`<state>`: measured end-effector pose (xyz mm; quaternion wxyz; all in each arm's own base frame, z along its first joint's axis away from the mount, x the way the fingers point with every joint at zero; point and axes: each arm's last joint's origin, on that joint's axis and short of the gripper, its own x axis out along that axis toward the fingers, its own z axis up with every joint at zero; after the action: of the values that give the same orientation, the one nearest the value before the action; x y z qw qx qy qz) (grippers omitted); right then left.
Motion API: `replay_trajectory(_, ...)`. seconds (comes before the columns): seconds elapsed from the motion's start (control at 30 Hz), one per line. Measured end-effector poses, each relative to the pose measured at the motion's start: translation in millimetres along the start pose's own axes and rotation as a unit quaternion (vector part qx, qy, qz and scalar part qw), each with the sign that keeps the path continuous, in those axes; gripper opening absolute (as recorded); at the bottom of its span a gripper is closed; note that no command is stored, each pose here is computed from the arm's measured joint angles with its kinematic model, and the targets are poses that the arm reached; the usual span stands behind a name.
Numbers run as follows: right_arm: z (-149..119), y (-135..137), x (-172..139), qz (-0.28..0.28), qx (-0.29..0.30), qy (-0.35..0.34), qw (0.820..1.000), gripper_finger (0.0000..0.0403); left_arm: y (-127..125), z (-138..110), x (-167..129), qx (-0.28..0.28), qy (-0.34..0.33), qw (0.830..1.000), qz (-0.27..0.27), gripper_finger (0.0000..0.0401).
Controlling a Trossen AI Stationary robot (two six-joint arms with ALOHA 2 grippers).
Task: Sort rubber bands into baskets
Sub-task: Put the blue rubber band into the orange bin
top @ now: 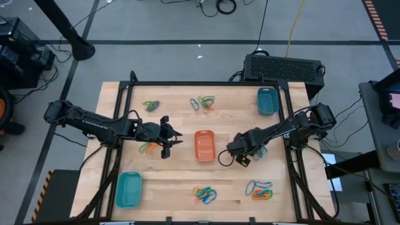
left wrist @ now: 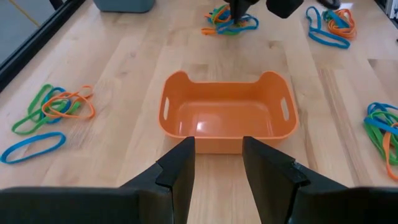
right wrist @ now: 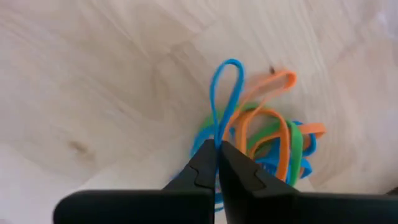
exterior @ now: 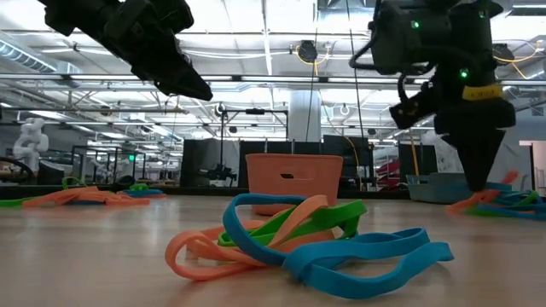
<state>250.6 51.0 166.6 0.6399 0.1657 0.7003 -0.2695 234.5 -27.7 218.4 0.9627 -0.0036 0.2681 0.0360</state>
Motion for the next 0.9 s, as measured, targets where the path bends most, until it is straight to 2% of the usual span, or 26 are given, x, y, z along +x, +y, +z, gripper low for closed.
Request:
replay_trajectory(0.43, 6, 8, -4, 0.044, 0.009, -0.021, 0.999, 0.0009, -1, 0, 0, 0.0, 0.002, 1.0, -0.01, 0.0143)
replay_trajectory(0.9, 14, 16, -6, 0.088, 0.005, -0.057, 0.994, 0.0123, -1, 0, 0, -0.003, 0.003, 1.0, -0.019, 0.0143)
